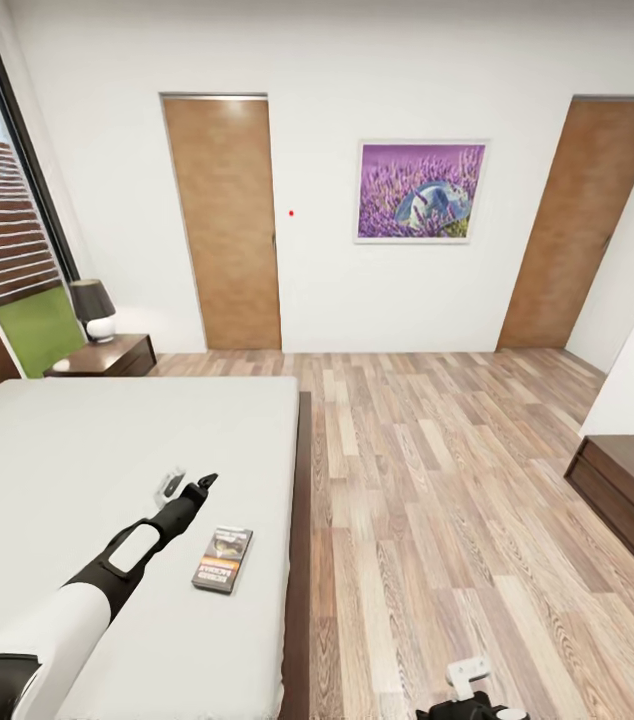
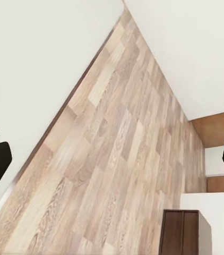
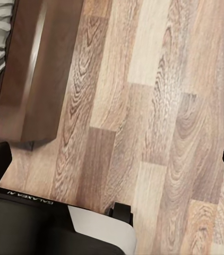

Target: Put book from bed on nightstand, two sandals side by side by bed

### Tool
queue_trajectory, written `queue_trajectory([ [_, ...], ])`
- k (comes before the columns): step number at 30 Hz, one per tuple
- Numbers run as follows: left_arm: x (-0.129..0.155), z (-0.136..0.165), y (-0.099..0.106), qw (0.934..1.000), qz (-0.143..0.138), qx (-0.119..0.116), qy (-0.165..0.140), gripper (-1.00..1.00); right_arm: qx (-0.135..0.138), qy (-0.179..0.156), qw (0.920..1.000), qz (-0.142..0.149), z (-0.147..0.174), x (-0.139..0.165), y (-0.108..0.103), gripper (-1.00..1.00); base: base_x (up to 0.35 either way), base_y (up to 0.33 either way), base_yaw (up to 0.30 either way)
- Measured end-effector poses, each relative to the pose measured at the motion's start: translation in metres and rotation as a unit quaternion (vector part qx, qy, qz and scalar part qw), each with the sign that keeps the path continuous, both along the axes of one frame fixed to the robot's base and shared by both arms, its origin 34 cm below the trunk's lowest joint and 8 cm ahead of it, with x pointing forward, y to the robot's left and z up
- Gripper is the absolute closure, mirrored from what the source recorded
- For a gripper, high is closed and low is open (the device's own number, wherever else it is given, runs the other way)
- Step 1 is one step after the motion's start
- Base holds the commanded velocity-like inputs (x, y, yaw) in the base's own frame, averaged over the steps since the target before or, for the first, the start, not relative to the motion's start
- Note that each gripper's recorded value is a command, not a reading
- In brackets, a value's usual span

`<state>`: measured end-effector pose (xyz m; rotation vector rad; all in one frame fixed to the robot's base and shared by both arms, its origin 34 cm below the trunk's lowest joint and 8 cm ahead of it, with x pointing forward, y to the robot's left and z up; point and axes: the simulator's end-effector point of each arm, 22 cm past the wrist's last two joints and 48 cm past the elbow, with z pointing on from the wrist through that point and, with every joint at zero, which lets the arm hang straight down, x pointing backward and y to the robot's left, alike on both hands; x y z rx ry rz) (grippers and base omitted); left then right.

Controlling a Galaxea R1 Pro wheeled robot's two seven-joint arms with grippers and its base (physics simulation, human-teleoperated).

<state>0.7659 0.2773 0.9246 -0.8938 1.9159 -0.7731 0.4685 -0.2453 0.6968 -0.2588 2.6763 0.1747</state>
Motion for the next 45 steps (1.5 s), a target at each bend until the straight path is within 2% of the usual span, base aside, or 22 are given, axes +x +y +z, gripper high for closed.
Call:
queue_trajectory([
  [5,-0.001,-0.006,0.002,1.0000,0.002,-0.001,0.005,-1.00,0.002,0.004,1.0000,0.001,-0.003,-0.003,0.004,-1.00,0.000,0.000,0.000],
  [15,0.000,-0.013,0.012,0.9993,0.028,-0.023,0.009,-1.00,0.004,0.012,0.9999,0.001,-0.009,-0.008,0.006,-1.00,0.000,0.000,0.000],
  [45,-0.005,-0.044,0.015,0.9987,0.032,-0.024,0.033,-1.00,0.004,0.037,0.9993,0.001,-0.025,-0.023,0.007,-1.00,0.000,0.000,0.000],
])
